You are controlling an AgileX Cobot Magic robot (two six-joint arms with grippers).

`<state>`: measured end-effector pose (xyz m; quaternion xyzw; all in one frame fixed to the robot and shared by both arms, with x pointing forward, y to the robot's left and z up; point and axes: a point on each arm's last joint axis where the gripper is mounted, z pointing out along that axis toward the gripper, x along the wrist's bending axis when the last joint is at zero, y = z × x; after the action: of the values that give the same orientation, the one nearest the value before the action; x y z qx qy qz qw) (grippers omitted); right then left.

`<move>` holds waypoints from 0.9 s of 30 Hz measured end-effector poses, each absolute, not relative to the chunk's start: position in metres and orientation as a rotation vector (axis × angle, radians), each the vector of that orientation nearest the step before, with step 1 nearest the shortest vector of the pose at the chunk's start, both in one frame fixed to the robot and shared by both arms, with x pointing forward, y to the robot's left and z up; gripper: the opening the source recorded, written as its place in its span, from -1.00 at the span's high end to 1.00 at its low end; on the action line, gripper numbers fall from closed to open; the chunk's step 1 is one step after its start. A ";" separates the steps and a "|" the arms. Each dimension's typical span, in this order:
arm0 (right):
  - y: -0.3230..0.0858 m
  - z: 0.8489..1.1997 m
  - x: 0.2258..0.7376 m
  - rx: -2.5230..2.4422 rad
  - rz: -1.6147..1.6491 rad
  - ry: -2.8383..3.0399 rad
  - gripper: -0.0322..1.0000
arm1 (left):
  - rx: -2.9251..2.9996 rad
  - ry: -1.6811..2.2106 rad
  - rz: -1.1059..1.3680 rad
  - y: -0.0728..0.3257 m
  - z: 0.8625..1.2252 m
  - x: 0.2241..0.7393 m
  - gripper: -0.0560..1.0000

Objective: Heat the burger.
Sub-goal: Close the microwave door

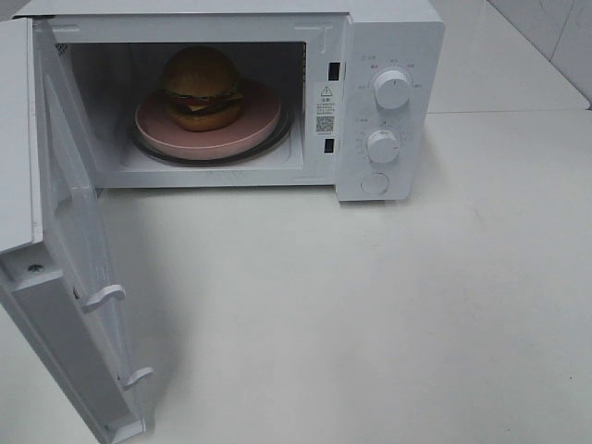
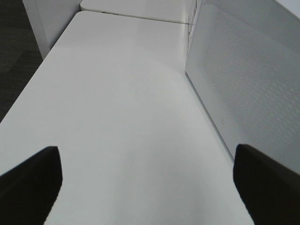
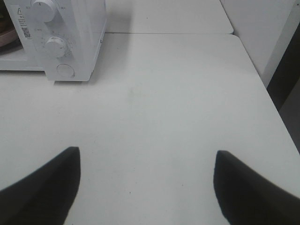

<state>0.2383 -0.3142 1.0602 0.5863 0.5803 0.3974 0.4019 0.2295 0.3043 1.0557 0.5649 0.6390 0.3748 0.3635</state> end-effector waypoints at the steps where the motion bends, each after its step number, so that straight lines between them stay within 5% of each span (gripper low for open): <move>1: -0.314 1.060 0.238 1.482 1.004 1.467 -0.50 | 1.454 1.644 0.965 0.304 1.056 0.229 -0.82; 27: -0.314 1.060 0.238 1.482 1.004 1.467 -0.50 | 1.508 1.703 0.834 0.301 1.065 0.266 -0.76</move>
<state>0.2383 -0.3142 1.0602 0.5863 0.5803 0.3974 0.4019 0.2657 0.3009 1.0654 0.5826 0.6582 0.3221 0.3517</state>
